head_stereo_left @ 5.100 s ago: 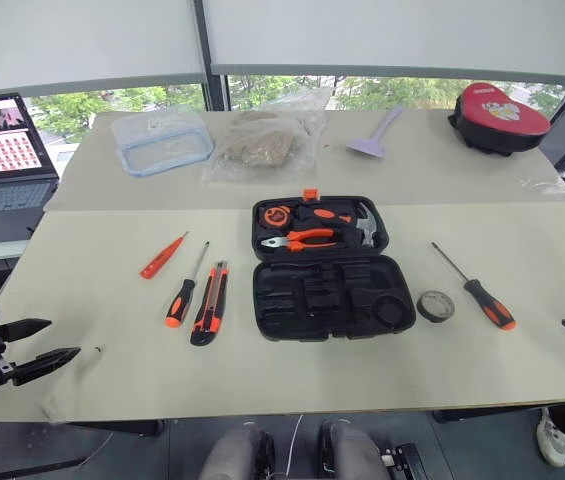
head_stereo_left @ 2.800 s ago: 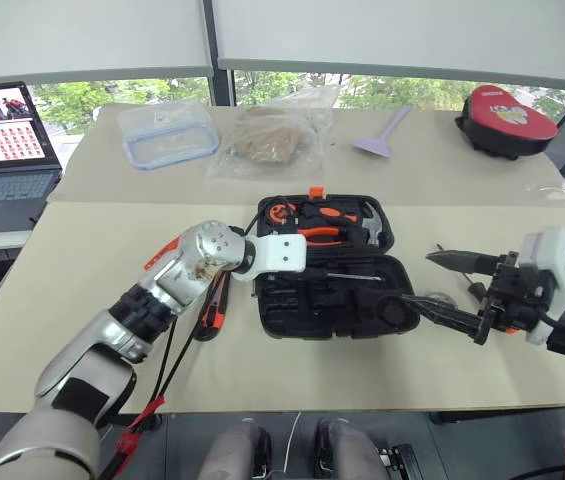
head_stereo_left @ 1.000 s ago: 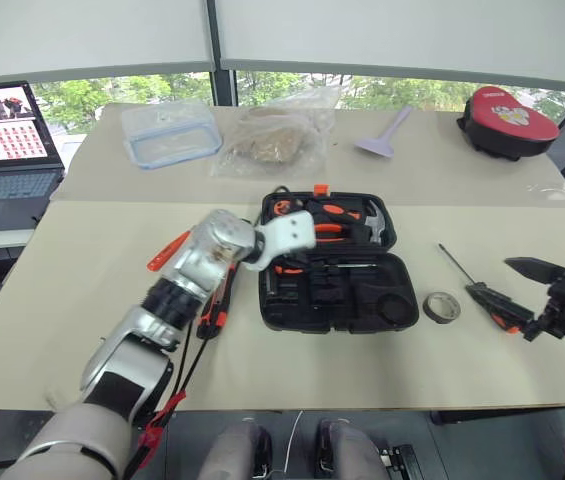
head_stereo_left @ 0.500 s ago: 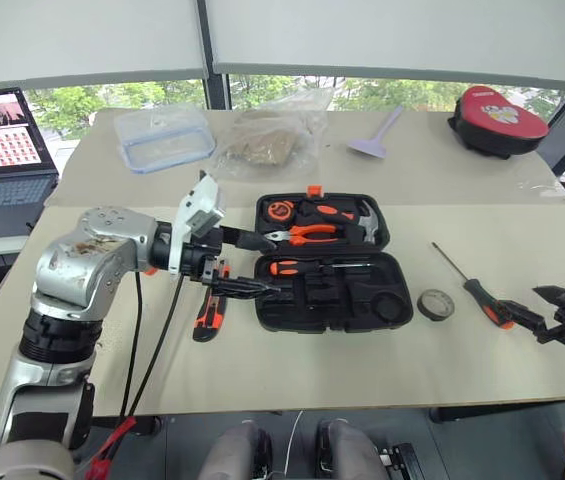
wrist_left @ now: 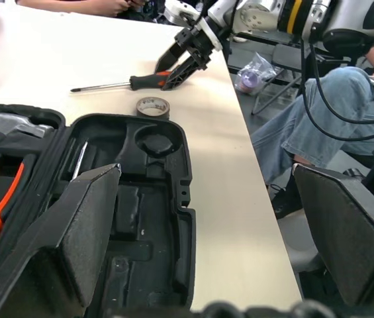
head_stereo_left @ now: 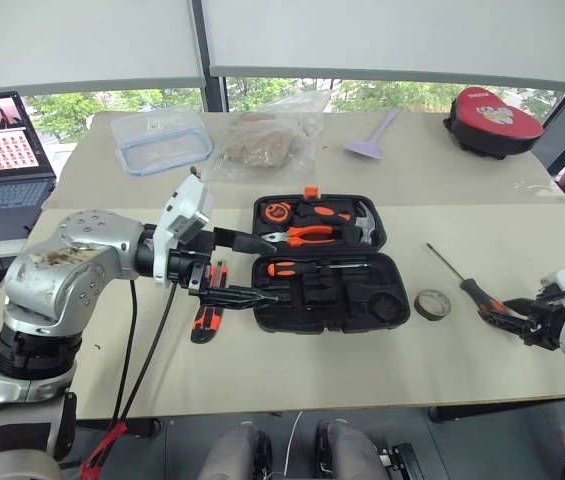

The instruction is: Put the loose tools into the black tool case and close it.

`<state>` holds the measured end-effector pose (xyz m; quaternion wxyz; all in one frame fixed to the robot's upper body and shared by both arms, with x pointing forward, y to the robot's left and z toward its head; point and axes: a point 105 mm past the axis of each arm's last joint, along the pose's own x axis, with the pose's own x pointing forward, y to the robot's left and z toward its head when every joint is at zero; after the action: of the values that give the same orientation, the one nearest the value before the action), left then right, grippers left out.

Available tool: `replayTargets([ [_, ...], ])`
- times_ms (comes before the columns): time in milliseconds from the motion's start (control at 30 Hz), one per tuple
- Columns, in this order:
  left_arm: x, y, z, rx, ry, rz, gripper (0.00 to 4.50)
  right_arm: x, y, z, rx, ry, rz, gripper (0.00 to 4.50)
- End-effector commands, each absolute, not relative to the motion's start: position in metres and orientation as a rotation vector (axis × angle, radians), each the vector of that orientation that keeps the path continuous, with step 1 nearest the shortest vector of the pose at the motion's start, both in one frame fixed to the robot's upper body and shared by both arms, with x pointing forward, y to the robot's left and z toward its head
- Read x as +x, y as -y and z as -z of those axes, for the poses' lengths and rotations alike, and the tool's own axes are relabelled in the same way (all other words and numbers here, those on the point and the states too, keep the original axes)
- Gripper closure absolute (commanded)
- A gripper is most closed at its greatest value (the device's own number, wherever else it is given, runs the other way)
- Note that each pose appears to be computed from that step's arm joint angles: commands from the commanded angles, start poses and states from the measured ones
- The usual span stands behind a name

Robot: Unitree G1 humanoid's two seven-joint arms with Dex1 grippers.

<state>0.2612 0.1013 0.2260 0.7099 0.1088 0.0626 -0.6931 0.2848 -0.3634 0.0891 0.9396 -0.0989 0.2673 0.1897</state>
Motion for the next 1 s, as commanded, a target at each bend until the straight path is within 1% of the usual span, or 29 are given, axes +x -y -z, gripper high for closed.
replayTargets([
  [33,0.256,-0.103,-0.23,0.302,-0.108,1.556,0.0,0.288,0.356,-0.125,-0.233,-0.454,-0.452,2.74],
  [100,0.256,-0.105,-0.229,0.318,-0.117,1.561,0.0,0.29,0.349,-0.14,-0.256,-0.423,-0.503,3.35],
  [133,0.256,-0.107,-0.228,0.326,-0.125,1.564,0.0,0.291,0.34,-0.151,-0.271,-0.398,-0.556,3.5],
  [167,0.256,-0.109,-0.228,0.333,-0.134,1.568,0.0,0.292,0.33,-0.162,-0.286,-0.37,-0.613,3.49],
  [233,0.255,-0.113,-0.227,0.36,-0.158,1.588,0.0,0.292,0.293,-0.187,-0.313,-0.312,-0.792,3.49],
  [300,0.254,-0.117,-0.225,0.389,-0.184,1.603,0.0,0.292,0.259,-0.202,-0.342,-0.275,-0.929,3.49],
  [367,0.255,-0.12,-0.221,0.42,-0.206,1.613,0.0,0.295,0.228,-0.209,-0.389,-0.244,-1.04,3.49],
  [400,0.255,-0.121,-0.219,0.434,-0.216,1.622,0.0,0.296,0.214,-0.206,-0.444,-0.247,-1.097,3.49],
  [467,0.255,-0.122,-0.217,0.449,-0.228,1.636,0.0,0.301,0.2,-0.195,-0.567,-0.251,-1.158,3.49],
  [600,0.262,-0.12,-0.212,0.501,-0.208,1.609,0.0,0.328,0.191,-0.18,-0.839,-0.214,-1.158,3.49],
  [700,0.266,-0.117,-0.211,0.507,-0.197,1.598,0.0,0.338,0.187,-0.175,-0.914,-0.192,-1.189,3.49],
  [867,0.268,-0.116,-0.212,0.519,-0.176,1.57,0.0,0.345,0.187,-0.168,-0.985,-0.182,-1.232,3.49],
  [1000,0.269,-0.116,-0.213,0.516,-0.156,1.543,0.0,0.355,0.193,-0.158,-1.091,-0.179,-1.201,3.49],
])
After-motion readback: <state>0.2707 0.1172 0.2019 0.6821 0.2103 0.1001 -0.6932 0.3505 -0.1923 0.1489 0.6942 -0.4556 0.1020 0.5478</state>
